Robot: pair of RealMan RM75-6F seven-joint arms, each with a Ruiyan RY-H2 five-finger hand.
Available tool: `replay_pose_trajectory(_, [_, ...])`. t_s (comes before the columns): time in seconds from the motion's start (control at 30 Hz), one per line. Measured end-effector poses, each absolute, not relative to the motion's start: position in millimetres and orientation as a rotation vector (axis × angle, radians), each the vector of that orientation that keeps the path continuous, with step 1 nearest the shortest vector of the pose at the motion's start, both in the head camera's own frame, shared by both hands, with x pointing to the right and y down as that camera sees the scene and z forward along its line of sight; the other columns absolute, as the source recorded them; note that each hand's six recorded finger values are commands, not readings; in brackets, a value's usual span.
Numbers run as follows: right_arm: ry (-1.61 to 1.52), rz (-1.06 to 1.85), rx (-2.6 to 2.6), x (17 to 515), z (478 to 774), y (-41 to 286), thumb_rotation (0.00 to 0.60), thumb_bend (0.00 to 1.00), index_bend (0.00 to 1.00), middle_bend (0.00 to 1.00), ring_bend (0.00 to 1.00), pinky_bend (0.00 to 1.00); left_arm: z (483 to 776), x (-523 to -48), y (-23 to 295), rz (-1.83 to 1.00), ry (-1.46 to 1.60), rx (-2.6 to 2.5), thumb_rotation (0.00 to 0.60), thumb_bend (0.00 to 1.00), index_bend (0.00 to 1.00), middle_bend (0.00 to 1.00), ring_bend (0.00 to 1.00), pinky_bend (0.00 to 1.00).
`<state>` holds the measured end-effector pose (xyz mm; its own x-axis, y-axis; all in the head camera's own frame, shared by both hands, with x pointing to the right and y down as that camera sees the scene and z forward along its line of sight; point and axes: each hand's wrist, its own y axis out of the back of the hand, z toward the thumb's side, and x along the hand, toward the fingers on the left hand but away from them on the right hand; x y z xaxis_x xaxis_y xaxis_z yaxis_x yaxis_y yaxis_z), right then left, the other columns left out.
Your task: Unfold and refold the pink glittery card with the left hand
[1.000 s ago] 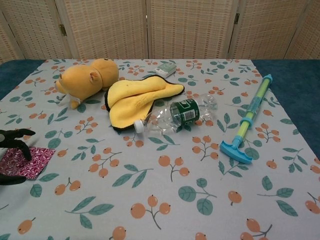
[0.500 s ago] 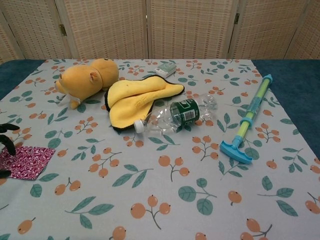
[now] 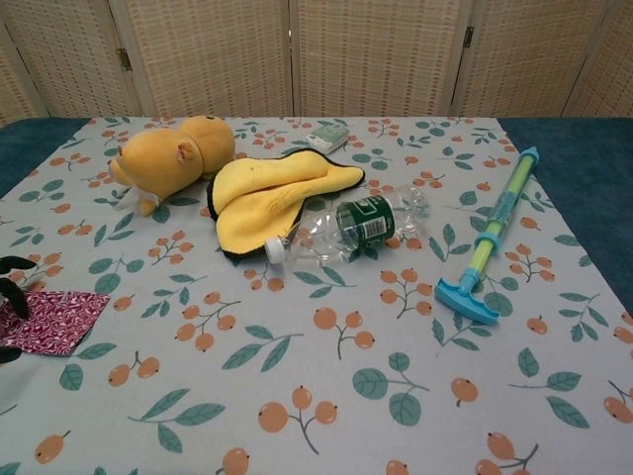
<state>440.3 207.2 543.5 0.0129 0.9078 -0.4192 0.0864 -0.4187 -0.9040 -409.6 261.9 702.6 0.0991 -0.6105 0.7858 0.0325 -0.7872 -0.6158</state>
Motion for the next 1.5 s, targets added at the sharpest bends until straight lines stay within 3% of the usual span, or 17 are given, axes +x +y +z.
replay_pose_trajectory(0.43, [-1.046,1.479,-1.586,440.0,542.0,207.1,0.6,0.52,0.0,0.0,0.0,0.0,690.5,-443.7,255.3,-1.821,0.648,-1.801,0.225,0.13,0.35,0.0,0.0,0.0])
replay_pose_trajectory(1.07, [-1.046,1.49,-1.589,443.0,543.9,208.1,0.6,0.52,0.0,0.0,0.0,0.0,698.5,-392.3,260.0,-1.693,0.547,-1.899,0.224,0.13,0.34,0.0,0.0,0.0])
replay_pose_trajectory(1.5, [-1.041,1.491,-1.592,441.6,545.0,207.2,0.6,0.52,0.0,0.0,0.0,0.0,699.0,-405.4,264.3,-1.747,0.567,-1.886,0.221,0.13,0.34,0.0,0.0,0.0])
